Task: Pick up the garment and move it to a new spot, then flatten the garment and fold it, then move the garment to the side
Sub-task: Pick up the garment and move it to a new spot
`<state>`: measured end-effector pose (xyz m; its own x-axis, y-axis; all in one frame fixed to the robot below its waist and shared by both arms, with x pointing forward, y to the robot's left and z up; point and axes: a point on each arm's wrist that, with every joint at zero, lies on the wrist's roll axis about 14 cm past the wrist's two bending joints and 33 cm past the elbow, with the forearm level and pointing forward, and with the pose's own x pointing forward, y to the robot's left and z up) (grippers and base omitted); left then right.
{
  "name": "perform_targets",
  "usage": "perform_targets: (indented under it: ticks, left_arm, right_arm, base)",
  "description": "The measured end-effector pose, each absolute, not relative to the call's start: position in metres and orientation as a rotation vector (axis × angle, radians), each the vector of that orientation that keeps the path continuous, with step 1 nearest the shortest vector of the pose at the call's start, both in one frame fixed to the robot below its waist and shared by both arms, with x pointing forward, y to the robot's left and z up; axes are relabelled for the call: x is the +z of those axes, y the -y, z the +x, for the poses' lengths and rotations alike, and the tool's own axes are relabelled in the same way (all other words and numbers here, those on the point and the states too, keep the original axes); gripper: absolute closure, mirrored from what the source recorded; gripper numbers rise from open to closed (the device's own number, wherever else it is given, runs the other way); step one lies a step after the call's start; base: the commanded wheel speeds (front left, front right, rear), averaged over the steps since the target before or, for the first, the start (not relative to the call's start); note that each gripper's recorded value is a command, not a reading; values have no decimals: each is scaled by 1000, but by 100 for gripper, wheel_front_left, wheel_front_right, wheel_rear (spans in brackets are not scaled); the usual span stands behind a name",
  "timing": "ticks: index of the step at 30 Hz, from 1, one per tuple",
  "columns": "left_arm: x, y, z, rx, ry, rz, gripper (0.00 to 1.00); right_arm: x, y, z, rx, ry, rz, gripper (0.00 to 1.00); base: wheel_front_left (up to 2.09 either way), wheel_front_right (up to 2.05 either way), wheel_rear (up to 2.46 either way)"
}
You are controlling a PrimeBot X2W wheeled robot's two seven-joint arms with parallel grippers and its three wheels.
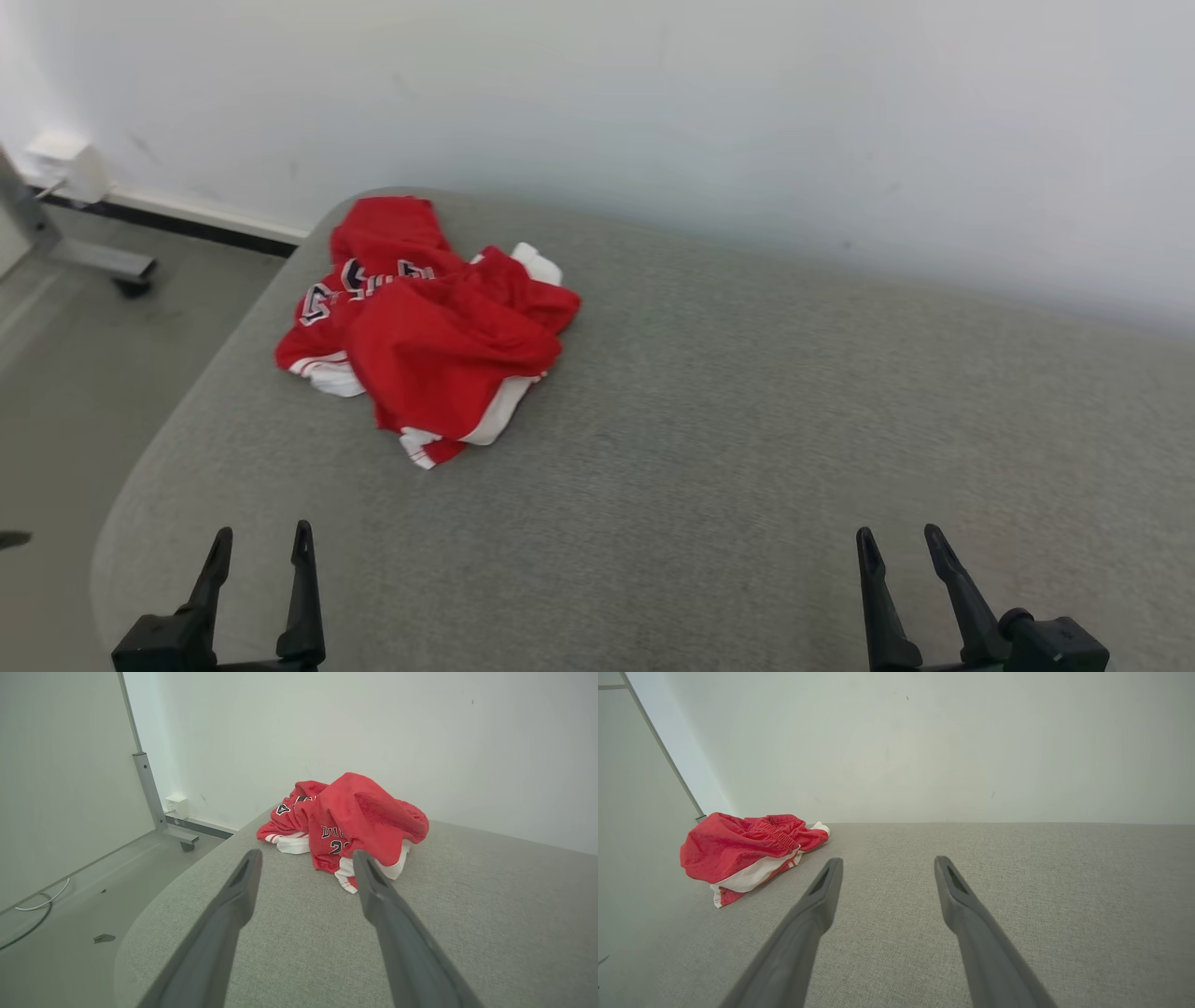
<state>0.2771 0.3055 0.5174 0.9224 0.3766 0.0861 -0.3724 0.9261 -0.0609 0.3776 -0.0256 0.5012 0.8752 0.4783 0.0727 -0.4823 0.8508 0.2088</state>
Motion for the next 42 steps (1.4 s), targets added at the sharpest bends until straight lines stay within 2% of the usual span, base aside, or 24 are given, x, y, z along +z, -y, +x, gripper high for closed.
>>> perform_targets:
  ticks: [12,22,32,42]
  left_arm:
    - [512,-355,211,610,93,-41,0]
    - [511,-363,199,652,90,-43,0]
    - [554,-377,233,582,182,-26,0]
    - [629,-378,326,443,328,38,0]
  right_arm:
    - [502,-47,375,713,-6,232,0]
    - [497,-54,375,731,-23,229,0]
    - [500,-26,383,652,2,208,0]
    - [505,31,419,498,50,178,0]
  base:
    - [0,0,0]
    - [0,0,0]
    - [0,0,0]
    - [0,0,0]
